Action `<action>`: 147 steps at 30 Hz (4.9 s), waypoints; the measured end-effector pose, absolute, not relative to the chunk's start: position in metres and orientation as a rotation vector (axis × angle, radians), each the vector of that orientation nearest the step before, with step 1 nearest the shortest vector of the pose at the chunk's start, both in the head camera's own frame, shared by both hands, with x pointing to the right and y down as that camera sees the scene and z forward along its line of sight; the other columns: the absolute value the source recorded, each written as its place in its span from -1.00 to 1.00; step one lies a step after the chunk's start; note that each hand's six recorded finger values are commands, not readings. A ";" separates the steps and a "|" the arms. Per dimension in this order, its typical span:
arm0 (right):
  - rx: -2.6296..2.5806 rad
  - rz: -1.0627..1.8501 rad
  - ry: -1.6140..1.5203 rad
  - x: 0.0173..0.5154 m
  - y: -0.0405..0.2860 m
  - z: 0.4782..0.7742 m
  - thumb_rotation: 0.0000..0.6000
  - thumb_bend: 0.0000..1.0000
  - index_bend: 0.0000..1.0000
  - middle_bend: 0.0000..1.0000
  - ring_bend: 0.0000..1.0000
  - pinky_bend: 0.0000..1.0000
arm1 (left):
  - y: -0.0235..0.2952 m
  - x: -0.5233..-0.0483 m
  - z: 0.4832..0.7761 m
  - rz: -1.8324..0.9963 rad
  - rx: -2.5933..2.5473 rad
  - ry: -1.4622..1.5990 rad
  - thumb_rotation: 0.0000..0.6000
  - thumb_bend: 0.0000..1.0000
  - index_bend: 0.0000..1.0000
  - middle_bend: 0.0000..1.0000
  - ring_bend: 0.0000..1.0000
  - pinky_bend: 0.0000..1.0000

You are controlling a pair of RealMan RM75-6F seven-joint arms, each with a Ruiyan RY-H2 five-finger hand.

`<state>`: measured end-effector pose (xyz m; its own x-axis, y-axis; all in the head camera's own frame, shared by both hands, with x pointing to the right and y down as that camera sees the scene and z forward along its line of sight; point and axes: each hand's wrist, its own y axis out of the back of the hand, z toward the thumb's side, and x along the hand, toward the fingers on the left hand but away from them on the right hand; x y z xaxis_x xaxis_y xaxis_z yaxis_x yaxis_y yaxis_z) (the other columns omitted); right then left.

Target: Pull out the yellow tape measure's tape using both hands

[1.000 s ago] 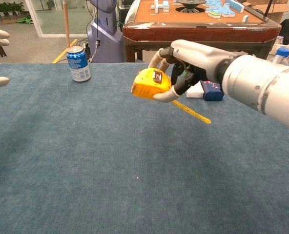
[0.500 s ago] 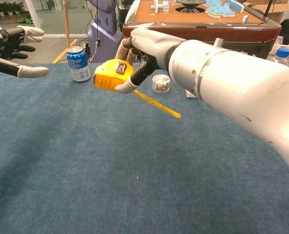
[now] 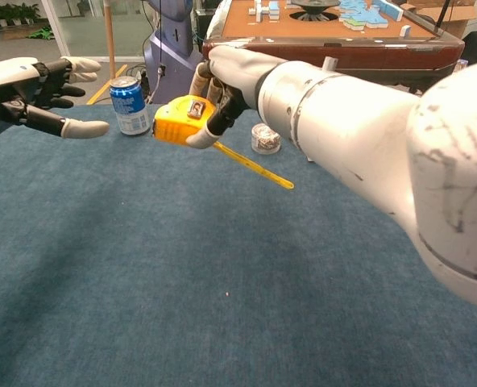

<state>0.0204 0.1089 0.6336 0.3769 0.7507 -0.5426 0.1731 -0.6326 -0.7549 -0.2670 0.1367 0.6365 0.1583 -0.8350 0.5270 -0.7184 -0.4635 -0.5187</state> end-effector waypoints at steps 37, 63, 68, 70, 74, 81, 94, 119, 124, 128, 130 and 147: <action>-2.083 1.271 -0.871 -0.009 0.111 0.661 1.00 0.28 0.18 0.14 -0.14 -0.55 | 0.134 -0.241 0.658 -1.213 -2.277 1.616 1.00 -0.61 -1.00 -1.00 -1.00 -1.00; -2.116 1.274 -0.841 -0.009 0.113 0.661 1.00 0.28 0.18 0.14 -0.13 -0.55 | 0.131 -0.248 0.666 -1.251 -2.250 1.652 1.00 -0.61 -1.00 -1.00 -1.00 -1.00; -2.120 1.279 -0.828 -0.006 0.113 0.662 1.00 0.30 0.18 0.14 -0.13 -0.55 | 0.131 -0.252 0.666 -1.267 -2.239 1.659 1.00 -0.61 -1.00 -1.00 -1.00 -1.00; -2.124 1.279 -0.825 -0.005 0.113 0.662 1.00 0.32 0.18 0.14 -0.12 -0.55 | 0.131 -0.253 0.666 -1.271 -2.237 1.661 1.00 -0.61 -1.00 -1.00 -1.00 -1.00; -2.129 1.278 -0.822 -0.003 0.114 0.662 1.00 0.32 0.18 0.14 -0.12 -0.55 | 0.131 -0.254 0.667 -1.278 -2.233 1.659 1.00 -0.61 -1.00 -1.00 -1.00 -1.00; -2.130 1.287 -0.809 0.001 0.115 0.663 1.00 0.32 0.18 0.14 -0.11 -0.55 | 0.131 -0.261 0.668 -1.289 -2.220 1.679 1.00 -0.61 -1.00 -1.00 -1.00 -1.00; -2.134 1.289 -0.785 0.005 0.117 0.661 1.00 0.32 0.18 0.14 -0.10 -0.55 | 0.131 -0.277 0.668 -1.324 -2.179 1.710 1.00 -0.54 -1.00 -1.00 -1.00 -1.00; -2.126 1.306 -0.783 0.010 0.111 0.659 1.00 0.32 0.18 0.14 -0.09 -0.55 | 0.129 -0.286 0.668 -1.332 -2.167 1.726 1.00 -0.24 -0.22 -1.00 -1.00 -1.00; -2.121 1.313 -0.782 0.011 0.110 0.659 1.00 0.32 0.18 0.14 -0.09 -0.55 | 0.129 -0.285 0.668 -1.325 -2.175 1.726 1.00 -0.17 -0.12 -1.00 -1.00 -1.00; -2.118 1.316 -0.778 0.011 0.110 0.660 1.00 0.32 0.18 0.14 -0.09 -0.55 | 0.129 -0.285 0.668 -1.321 -2.184 1.732 1.00 -0.10 -0.07 -1.00 -1.00 -1.00; -2.119 1.317 -0.780 0.011 0.109 0.660 1.00 0.32 0.18 0.14 -0.09 -0.55 | 0.130 -0.284 0.668 -1.319 -2.193 1.734 1.00 -0.07 -0.03 -1.00 -1.00 -1.00; -2.114 1.331 -0.790 0.018 0.104 0.661 1.00 0.32 0.19 0.14 -0.09 -0.55 | 0.132 -0.285 0.668 -1.299 -2.215 1.750 1.00 0.01 0.15 -0.99 -1.00 -1.00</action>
<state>0.0178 0.1044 0.6611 0.3487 0.7074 -0.6148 0.2009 -0.6972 -0.6882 -0.2847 0.1316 0.6683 0.0164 -0.8166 0.5769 -0.7885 -0.3653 -0.4947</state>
